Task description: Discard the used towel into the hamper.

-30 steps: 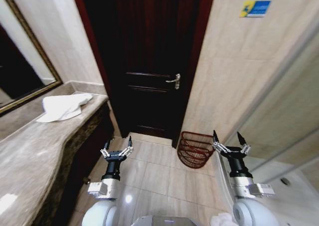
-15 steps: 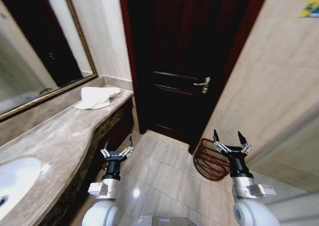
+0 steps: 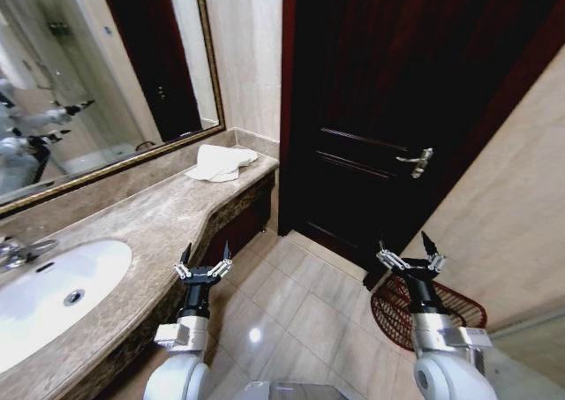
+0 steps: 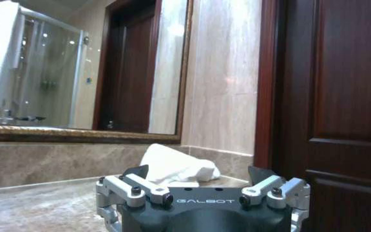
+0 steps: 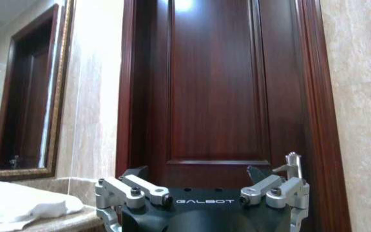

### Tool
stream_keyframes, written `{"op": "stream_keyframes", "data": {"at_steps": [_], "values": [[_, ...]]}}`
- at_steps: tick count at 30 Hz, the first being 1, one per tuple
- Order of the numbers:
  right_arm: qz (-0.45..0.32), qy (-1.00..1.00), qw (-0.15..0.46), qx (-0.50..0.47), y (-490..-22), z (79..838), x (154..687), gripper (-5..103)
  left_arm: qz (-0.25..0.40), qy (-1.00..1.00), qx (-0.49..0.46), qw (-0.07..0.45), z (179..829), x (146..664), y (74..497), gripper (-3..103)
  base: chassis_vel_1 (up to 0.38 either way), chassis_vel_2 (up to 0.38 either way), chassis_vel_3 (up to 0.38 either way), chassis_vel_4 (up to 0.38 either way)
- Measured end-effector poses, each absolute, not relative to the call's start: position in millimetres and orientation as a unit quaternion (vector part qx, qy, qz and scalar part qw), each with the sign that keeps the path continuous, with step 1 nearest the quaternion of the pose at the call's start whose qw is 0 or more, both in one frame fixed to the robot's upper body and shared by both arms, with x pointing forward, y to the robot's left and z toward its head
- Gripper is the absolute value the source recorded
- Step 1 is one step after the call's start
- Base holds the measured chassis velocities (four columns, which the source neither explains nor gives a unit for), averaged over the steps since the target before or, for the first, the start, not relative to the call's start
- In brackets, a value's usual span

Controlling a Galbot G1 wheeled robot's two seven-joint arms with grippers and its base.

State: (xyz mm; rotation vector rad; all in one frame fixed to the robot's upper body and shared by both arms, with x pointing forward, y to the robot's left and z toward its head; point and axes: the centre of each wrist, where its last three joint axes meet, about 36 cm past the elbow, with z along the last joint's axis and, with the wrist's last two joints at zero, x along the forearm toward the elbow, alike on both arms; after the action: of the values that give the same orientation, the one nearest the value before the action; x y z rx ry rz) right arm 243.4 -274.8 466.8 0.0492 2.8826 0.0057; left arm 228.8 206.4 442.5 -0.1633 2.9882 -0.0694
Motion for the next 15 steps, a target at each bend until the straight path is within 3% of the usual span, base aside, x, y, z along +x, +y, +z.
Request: {"op": "stream_keyframes", "data": {"at_steps": [4, 15], "values": [[0.003, 0.992, 0.129, 0.016, -272.9, 470.5, 241.4, 100, -0.006, 0.993, -0.108, 0.045, 445.9, 229.5, 213.8, 100, 0.0, 0.0, 0.0, 0.0], [0.006, 0.991, 0.132, 0.007, -269.7, 470.7, 240.6, 100, -0.016, 0.992, -0.114, 0.046, 450.0, 229.5, 216.3, 100, -0.013, 0.018, 0.019, -0.015]]}}
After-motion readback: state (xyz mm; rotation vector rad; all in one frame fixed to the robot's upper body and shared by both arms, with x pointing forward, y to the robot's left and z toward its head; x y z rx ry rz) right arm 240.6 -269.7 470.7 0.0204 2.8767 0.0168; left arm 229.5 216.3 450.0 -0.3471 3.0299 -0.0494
